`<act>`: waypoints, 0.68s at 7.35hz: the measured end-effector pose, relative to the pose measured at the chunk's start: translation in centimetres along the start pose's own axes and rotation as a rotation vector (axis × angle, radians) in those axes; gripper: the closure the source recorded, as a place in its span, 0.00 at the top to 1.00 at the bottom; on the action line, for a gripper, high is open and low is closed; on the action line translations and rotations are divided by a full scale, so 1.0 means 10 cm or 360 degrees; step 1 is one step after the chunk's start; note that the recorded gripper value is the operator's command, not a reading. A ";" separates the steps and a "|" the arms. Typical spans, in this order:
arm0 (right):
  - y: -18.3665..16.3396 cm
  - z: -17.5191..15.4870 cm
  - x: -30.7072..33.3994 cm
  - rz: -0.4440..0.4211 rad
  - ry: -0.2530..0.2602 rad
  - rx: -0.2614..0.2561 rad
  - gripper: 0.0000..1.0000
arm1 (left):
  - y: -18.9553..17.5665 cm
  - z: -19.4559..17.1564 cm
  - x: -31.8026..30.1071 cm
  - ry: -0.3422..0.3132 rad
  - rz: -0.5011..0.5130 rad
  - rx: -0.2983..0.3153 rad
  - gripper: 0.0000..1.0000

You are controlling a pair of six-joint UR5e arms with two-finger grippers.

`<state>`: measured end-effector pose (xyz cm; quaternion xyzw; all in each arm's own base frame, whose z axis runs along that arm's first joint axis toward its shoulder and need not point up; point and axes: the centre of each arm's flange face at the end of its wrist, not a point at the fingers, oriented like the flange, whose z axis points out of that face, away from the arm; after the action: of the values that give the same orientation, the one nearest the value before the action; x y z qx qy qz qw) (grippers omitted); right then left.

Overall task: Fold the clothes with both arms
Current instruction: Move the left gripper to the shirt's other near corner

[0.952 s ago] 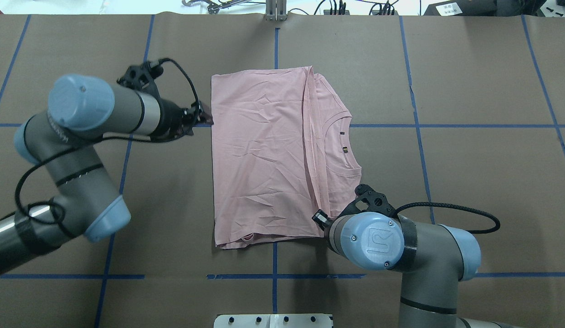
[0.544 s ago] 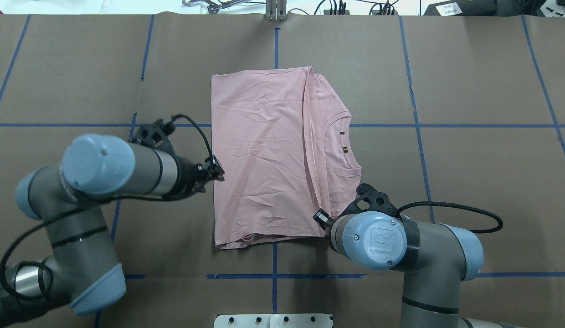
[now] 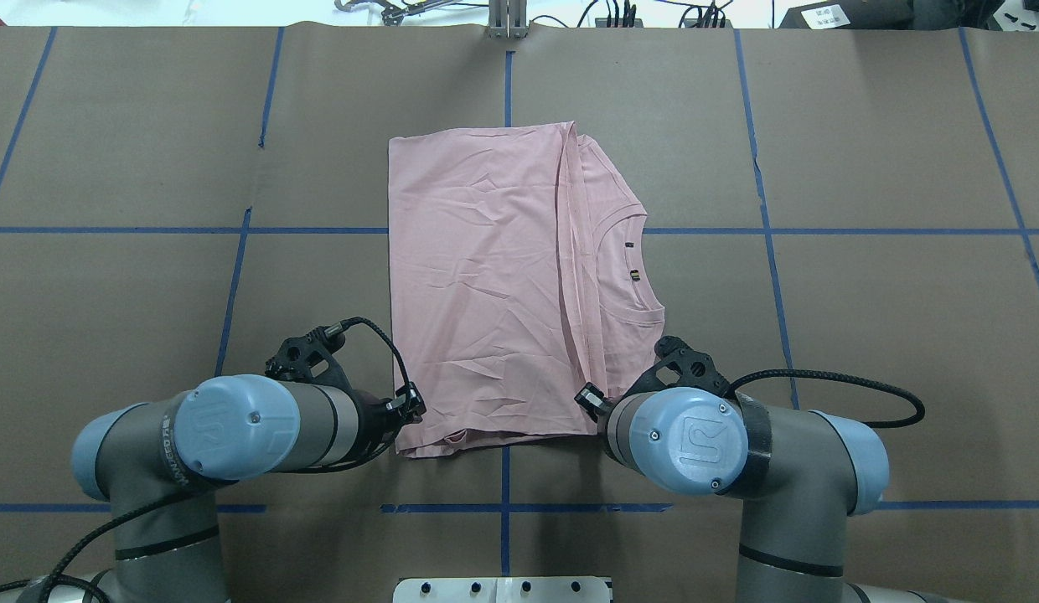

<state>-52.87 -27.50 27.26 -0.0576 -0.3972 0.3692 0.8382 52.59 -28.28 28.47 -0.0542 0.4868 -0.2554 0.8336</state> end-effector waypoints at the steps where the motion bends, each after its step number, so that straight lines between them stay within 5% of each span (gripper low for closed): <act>1: -0.01 0.00 -0.01 0.0000 -0.0001 0.0001 0.00 | 0.06 0.05 -0.05 -0.0046 0.0006 0.0002 0.41; 2: -0.01 0.00 -0.01 -0.0001 -0.0002 0.0002 0.00 | 0.11 0.09 -0.08 -0.0071 0.0011 0.0001 0.14; 3: -0.01 0.00 -0.01 -0.0001 -0.0002 0.0003 0.00 | 0.13 0.10 -0.08 -0.0081 0.0012 0.0000 0.00; 5: -0.01 -0.01 -0.02 -0.0002 -0.0006 0.0002 0.00 | 0.15 0.11 -0.07 -0.0083 0.0015 -0.0005 0.00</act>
<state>-52.85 -27.72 27.12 -0.0563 -0.3985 0.3691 0.8377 53.77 -26.80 29.05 -0.0599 0.4655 -0.2494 0.8471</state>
